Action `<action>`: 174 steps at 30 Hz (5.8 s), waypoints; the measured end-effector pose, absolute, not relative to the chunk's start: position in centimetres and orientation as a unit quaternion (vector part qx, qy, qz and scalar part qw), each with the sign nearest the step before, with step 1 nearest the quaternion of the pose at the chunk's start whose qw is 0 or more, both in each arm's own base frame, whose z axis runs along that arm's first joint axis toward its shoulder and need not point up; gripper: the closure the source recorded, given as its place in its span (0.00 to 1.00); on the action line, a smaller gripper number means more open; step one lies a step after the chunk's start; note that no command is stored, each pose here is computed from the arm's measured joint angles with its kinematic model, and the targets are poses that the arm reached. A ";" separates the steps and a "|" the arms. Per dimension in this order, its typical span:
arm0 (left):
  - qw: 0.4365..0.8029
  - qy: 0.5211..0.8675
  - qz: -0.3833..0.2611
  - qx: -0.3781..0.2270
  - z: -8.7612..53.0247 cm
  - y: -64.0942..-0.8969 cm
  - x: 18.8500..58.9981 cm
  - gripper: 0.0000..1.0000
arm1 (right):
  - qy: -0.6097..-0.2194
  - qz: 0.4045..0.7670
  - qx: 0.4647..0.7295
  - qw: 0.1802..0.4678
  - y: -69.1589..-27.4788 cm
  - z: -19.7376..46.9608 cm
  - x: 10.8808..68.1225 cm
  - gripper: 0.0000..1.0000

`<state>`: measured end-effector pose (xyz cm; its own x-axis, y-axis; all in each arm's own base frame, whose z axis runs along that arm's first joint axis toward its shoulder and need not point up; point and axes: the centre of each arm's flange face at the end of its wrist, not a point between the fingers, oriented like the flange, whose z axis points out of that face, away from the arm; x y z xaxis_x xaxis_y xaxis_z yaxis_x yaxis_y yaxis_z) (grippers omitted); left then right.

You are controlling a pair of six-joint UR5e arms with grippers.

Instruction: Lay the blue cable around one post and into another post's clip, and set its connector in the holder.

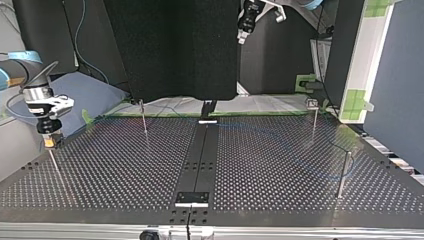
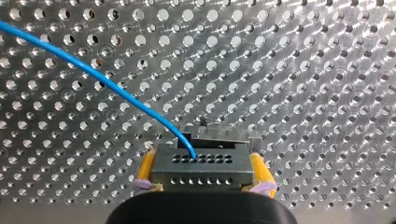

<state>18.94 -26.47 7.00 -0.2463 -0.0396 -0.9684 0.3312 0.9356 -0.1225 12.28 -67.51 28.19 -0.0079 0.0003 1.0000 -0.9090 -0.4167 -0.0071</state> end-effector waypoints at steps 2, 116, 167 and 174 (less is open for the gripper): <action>0.607 0.774 -0.153 0.094 7.0 -26.5 18.9 0.00 | -0.383 0.599 0.591 0.381 -67.6 28.1 12.3 1.00; 0.606 0.775 -0.152 0.094 7.0 -26.5 18.9 0.00 | -0.410 0.630 0.550 0.364 -68.0 28.1 13.9 0.00; 0.606 0.775 -0.152 0.094 7.0 -26.5 18.9 0.00 | -0.447 0.609 0.523 0.396 -68.4 28.1 12.4 0.00; 0.606 0.775 -0.152 0.094 7.0 -26.5 18.9 0.00 | -0.459 0.601 0.517 0.402 -68.4 28.0 12.0 0.00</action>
